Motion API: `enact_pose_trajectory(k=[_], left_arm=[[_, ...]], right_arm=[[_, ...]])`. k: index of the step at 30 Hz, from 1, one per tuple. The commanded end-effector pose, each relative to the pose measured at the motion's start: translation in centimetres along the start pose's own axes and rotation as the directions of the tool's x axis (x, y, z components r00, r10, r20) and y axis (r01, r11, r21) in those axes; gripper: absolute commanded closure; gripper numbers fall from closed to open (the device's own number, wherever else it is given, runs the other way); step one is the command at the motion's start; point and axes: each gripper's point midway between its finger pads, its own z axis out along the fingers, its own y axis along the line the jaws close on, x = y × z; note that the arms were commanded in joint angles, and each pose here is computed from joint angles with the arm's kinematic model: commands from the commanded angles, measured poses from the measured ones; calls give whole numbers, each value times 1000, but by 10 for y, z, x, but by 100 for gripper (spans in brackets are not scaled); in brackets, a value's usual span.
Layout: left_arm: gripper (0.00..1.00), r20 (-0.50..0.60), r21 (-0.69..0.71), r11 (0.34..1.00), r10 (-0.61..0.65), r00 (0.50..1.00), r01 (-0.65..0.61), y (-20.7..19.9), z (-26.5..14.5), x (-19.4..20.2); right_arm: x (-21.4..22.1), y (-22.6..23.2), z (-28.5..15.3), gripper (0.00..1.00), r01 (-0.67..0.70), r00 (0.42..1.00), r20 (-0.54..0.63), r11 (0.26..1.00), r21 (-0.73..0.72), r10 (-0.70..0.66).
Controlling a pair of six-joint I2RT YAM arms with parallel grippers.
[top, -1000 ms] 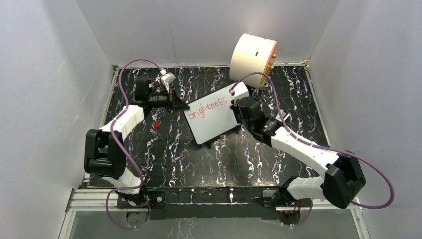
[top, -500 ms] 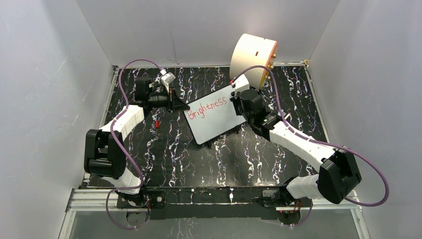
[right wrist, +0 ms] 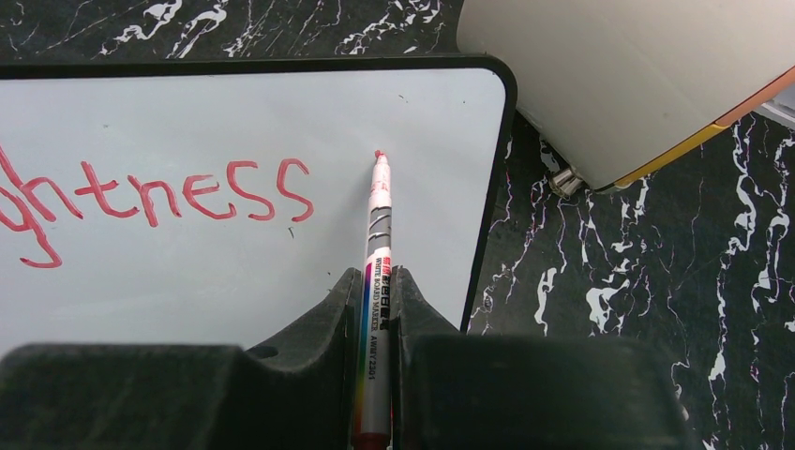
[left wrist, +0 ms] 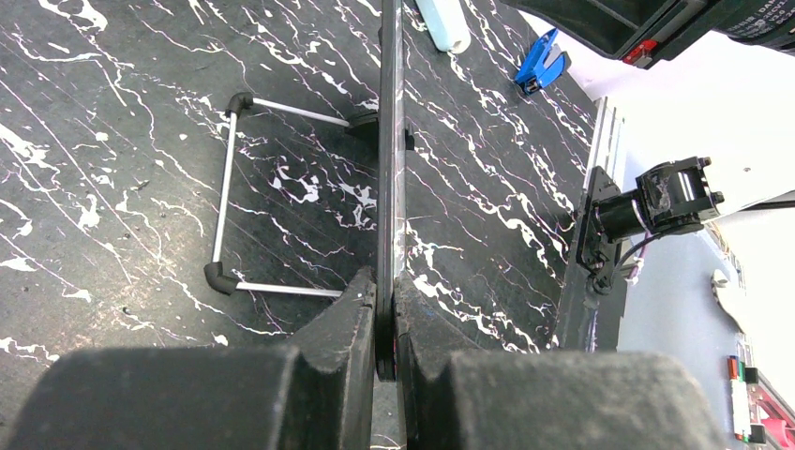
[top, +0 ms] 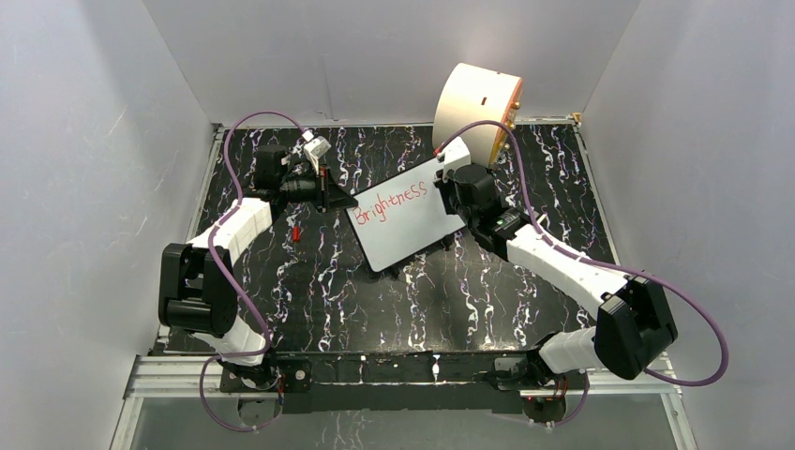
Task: Write a sentence on the whiteboard
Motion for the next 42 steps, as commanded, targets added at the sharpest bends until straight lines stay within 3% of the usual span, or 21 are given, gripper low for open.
enact_pose_trajectory(k=[1, 42], left_arm=[[100, -76, -31, 999, -47, 996, 45, 4, 7, 27], [100, -77, -39, 998, -48, 996, 45, 5, 6, 27]], right_arm=[[-28, -4, 1, 100, -24, 997, 70, 1000, 8, 24], [-15, -7, -5, 100, -36, 999, 40, 999, 20, 36]])
